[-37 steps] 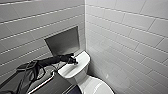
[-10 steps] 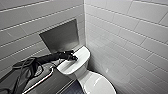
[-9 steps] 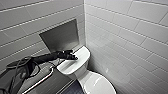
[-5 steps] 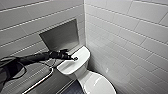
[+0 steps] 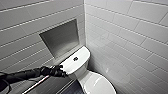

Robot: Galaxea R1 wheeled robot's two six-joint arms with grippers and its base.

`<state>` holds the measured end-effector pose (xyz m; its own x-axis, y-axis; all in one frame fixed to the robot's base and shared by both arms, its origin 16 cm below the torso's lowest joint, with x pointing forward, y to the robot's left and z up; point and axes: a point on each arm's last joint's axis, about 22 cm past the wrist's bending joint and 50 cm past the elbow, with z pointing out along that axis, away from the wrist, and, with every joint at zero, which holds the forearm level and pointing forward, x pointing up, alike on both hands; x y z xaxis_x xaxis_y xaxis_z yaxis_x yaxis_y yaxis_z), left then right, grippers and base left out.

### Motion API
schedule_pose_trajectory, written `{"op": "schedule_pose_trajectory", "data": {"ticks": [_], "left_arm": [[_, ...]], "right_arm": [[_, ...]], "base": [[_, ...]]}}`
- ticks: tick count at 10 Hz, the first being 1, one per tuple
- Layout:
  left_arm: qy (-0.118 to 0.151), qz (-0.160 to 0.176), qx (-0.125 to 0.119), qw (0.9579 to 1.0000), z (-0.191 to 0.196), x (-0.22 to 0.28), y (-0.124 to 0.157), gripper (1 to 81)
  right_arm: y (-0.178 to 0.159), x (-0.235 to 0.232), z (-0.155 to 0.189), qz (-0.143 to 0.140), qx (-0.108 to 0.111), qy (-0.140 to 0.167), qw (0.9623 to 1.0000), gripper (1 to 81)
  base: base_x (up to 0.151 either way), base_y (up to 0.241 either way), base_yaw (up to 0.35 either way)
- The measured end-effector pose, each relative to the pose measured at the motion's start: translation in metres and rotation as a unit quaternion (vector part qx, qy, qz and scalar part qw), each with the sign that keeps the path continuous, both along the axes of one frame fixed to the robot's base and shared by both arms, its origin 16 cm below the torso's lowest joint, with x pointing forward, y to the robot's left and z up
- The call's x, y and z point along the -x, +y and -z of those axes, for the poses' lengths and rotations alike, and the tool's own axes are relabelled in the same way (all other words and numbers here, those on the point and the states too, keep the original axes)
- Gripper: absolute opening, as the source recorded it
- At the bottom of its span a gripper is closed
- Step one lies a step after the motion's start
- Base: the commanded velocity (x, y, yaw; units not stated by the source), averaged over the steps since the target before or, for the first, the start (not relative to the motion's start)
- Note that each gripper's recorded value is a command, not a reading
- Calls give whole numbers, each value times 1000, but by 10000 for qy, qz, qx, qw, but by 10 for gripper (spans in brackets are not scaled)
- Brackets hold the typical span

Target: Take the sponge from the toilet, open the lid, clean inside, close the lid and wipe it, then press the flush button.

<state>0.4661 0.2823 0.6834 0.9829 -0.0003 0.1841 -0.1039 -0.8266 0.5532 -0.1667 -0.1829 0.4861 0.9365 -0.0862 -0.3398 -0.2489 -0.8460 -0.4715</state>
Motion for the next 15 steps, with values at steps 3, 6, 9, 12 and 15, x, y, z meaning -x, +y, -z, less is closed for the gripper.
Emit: {"op": "schedule_pose_trajectory", "data": {"ticks": [3, 6, 9, 12, 15], "left_arm": [[689, 50, 49, 9976, 57, 124, 2, 10], [939, 122, 43, 9955, 80, 225, 2, 10], [870, 159, 23, 9961, 87, 309, -1, 10], [649, 59, -171, 9977, 118, 363, -3, 10], [281, -107, -315, 9991, 151, 377, -17, 10]], "right_arm": [[2, -2, 3, -7, 16, -20, 10000, 10], [1, -15, 7, -26, 35, -209, 9998, 10], [6, -48, 14, -33, 18, -699, 9975, 10], [-1, -74, 18, -70, 94, -1160, 9932, 10], [1, -95, 24, -100, 152, -1518, 9882, 10]], "base": [[0, 0, 0], [0, 0, 0], [0, 0, 0], [0, 0, 0], [0, 0, 0]]}}
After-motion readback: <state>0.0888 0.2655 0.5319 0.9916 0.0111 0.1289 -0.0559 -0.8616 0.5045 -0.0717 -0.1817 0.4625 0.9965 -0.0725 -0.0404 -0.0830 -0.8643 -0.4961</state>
